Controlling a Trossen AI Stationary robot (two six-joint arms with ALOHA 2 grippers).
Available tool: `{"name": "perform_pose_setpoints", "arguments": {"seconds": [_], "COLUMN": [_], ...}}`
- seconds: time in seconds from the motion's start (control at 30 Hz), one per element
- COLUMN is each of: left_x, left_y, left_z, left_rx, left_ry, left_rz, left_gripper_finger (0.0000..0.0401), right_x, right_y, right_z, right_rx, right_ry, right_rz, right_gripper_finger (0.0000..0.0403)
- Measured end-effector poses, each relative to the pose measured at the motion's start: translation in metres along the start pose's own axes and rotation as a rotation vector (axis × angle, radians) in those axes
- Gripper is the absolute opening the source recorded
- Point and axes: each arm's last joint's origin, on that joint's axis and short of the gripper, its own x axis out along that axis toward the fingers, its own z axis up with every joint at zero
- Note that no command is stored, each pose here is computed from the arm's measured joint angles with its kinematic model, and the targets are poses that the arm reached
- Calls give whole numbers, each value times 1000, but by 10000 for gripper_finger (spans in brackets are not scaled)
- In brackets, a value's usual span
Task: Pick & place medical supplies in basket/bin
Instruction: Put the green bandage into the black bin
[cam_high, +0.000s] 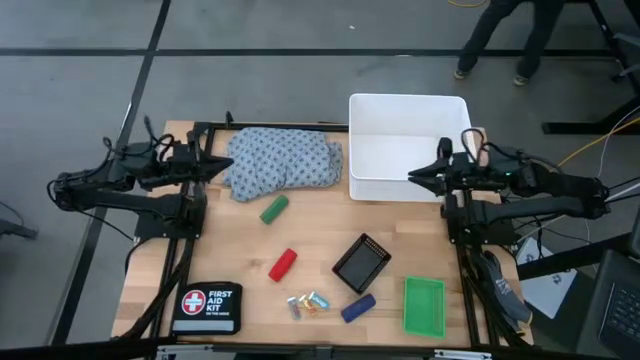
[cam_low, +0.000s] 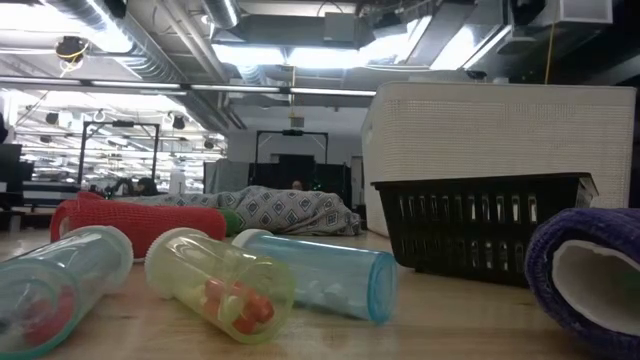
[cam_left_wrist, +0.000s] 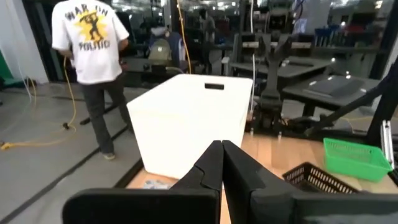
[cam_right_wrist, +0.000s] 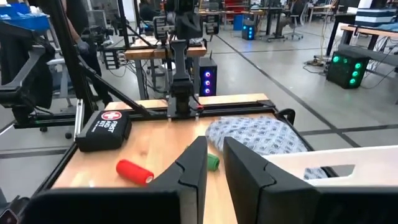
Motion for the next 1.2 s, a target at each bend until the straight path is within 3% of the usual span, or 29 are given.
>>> {"name": "perform_pose_setpoints", "arguments": {"seconds": [0.2, 0.47, 0.7, 0.93, 1.2], "left_x": [22, 67, 108, 130, 132], "left_y": [-6, -20, -32, -46, -56], "left_z": [-8, -37, -69, -97, -109], "left_rx": [33, 61, 19, 54, -98], "left_ry": [116, 405, 616, 726, 779], "left_rz": [12, 28, 69, 207, 269], "left_gripper_finger": [37, 141, 192, 196, 196], "right_x": [31, 57, 60, 60, 59], "right_y": [-1, -5, 4, 12, 23], "right_z": [0, -4, -5, -6, -7], "right_rx": [-17, -87, -72, -71, -81], "right_ry": [13, 40, 46, 47, 47], "right_rz": [-71, -278, -231, -183, -121], "right_gripper_finger": [63, 123, 158, 156, 160]}}
